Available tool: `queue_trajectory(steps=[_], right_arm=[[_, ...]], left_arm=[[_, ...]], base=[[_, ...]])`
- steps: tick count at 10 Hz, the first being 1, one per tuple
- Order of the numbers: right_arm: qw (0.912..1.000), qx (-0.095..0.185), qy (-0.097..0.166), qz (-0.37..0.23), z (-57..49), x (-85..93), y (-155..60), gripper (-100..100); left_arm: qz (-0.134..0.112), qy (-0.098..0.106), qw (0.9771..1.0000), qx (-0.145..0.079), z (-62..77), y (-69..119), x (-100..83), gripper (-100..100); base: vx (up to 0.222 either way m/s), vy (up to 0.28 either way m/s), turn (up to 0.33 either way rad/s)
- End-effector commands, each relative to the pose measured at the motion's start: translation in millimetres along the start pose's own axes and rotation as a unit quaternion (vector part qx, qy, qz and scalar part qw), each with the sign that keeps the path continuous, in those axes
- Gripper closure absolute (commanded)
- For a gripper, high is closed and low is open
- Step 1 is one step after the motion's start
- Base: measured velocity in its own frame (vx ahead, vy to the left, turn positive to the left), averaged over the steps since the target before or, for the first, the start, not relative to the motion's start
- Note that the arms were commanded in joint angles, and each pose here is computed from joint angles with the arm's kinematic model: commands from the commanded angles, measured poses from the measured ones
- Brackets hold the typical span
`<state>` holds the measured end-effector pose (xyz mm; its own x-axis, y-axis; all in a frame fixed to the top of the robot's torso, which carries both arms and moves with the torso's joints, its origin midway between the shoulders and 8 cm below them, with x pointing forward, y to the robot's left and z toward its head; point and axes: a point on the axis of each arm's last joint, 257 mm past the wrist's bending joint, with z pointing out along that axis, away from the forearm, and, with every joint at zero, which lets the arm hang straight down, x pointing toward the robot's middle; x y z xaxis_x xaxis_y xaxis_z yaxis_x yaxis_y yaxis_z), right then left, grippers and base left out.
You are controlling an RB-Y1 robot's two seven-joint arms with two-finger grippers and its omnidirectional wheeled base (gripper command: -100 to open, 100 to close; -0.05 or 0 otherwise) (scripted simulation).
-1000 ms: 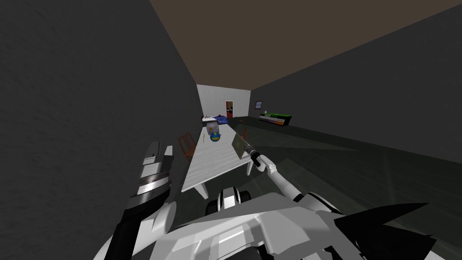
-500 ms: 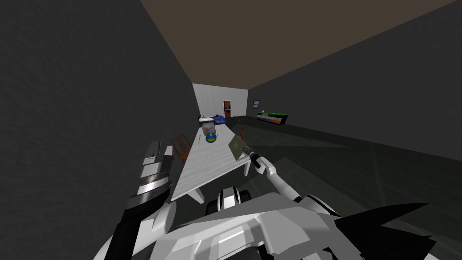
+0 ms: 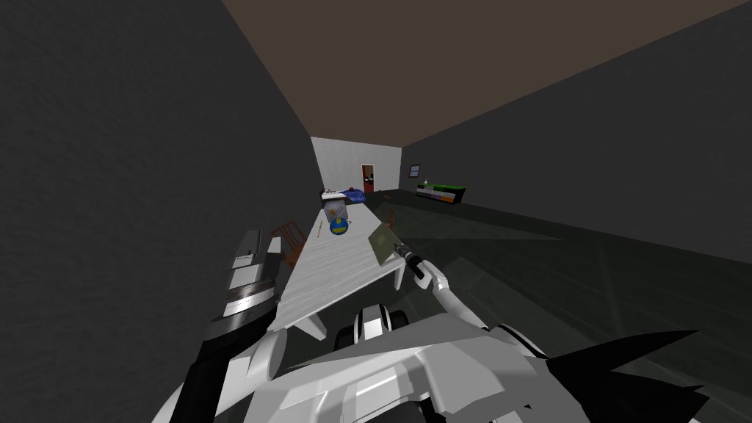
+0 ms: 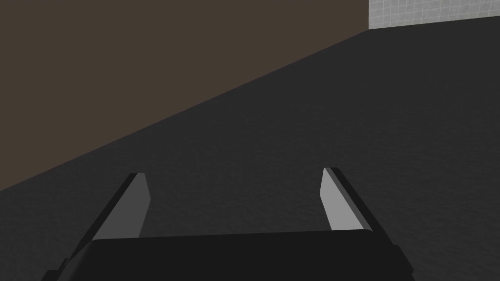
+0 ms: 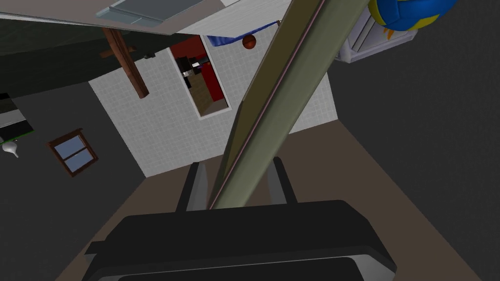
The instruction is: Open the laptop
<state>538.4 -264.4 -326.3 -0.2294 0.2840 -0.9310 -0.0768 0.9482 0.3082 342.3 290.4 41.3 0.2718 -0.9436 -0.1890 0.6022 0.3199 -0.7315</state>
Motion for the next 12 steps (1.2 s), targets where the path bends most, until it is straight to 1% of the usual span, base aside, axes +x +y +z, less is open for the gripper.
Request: queue_trajectory(steps=[1, 4, 5, 7, 8, 9, 10, 12], right_arm=[[0.9998, -0.002, 0.011, 0.013, -1.7, 16.2, 2, 100], [0.9969, -0.013, 0.022, 0.074, -10.3, 46.8, 11, 100], [0.9981, -0.017, 0.014, 0.057, -4.7, 28.4, 18, -100], [0.998, -0.032, 0.012, 0.054, 2.3, 15.6, 41, -100], [0.998, -0.032, 0.018, 0.052, 2.2, 21.0, 45, -100], [0.9979, -0.037, 0.017, 0.051, 4.8, 14.9, 55, -100], [0.9977, -0.04, 0.02, 0.05, 4.5, 18.3, 59, -100], [0.9972, -0.052, 0.023, 0.047, 7.3, 12.3, 84, -100]], left_arm=[[0.0, 0.0, 1.0, 0.0, 0.0, 0.0, 0.0, 0], [0.0, 0.0, 1.0, 0.0, 0.0, 0.0, 0.0, 0], [0.0, 0.0, 1.0, 0.0, 0.0, 0.0, 0.0, 0], [0.0, 0.0, 1.0, 0.0, 0.0, 0.0, 0.0, 0], [0.0, 0.0, 1.0, 0.0, 0.0, 0.0, 0.0, 0], [0.0, 0.0, 1.0, 0.0, 0.0, 0.0, 0.0, 0], [0.0, 0.0, 1.0, 0.0, 0.0, 0.0, 0.0, 0], [0.0, 0.0, 1.0, 0.0, 0.0, 0.0, 0.0, 0]], base=[[0.016, -0.014, -0.01], [0.049, -0.058, -0.034], [0.039, -0.056, -0.102], [0.014, -0.029, -0.165], [0.01, -0.019, -0.084], [0.012, -0.022, -0.115], [0.008, -0.017, -0.057], [0.015, -0.026, -0.139]])
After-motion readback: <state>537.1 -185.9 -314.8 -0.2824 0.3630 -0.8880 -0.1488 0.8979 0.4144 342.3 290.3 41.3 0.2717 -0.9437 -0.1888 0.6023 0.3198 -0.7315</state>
